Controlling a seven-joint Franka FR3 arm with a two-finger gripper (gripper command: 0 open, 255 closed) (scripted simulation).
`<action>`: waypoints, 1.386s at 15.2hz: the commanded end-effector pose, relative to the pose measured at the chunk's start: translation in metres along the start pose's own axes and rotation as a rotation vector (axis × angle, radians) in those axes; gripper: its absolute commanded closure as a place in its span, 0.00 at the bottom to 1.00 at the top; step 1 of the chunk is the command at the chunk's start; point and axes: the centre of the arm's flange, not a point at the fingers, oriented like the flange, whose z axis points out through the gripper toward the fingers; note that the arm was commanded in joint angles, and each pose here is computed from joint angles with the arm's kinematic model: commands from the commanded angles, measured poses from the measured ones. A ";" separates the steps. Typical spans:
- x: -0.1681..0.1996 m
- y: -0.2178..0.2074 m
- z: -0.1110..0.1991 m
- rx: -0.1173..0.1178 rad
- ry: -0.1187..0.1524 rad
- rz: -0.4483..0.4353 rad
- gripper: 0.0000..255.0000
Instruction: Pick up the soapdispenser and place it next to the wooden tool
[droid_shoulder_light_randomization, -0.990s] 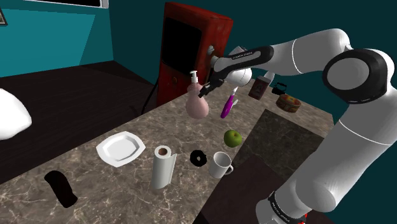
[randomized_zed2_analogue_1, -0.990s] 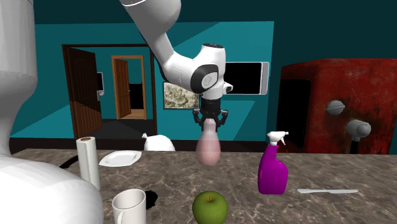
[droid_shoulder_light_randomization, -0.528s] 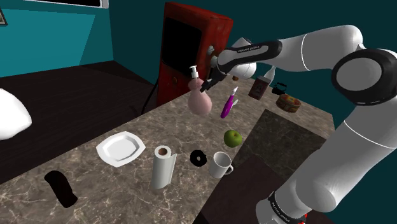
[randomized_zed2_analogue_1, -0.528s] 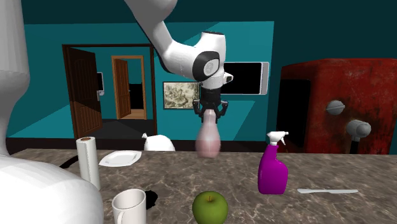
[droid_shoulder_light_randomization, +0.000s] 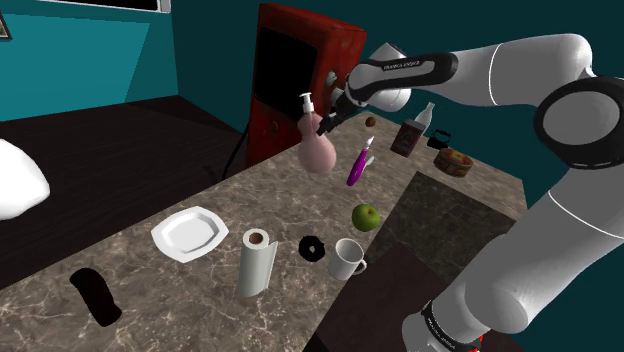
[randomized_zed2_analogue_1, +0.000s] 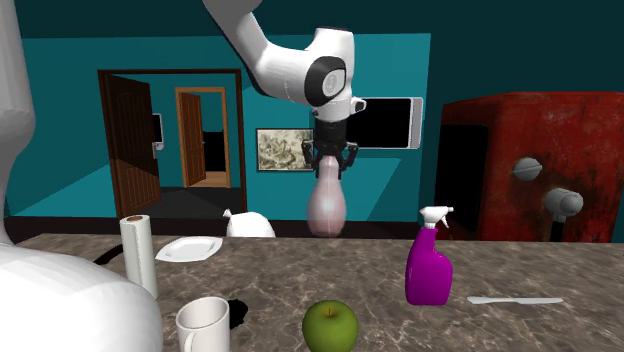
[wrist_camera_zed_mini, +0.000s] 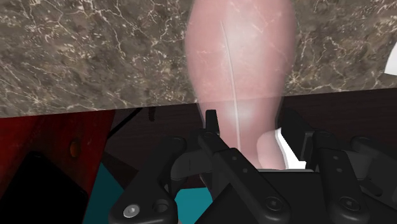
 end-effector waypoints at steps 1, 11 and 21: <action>0.006 0.002 -0.011 -0.001 0.001 0.000 1.00; 0.028 -0.001 -0.059 -0.001 0.001 0.000 1.00; 0.049 -0.003 -0.107 -0.001 0.001 0.000 1.00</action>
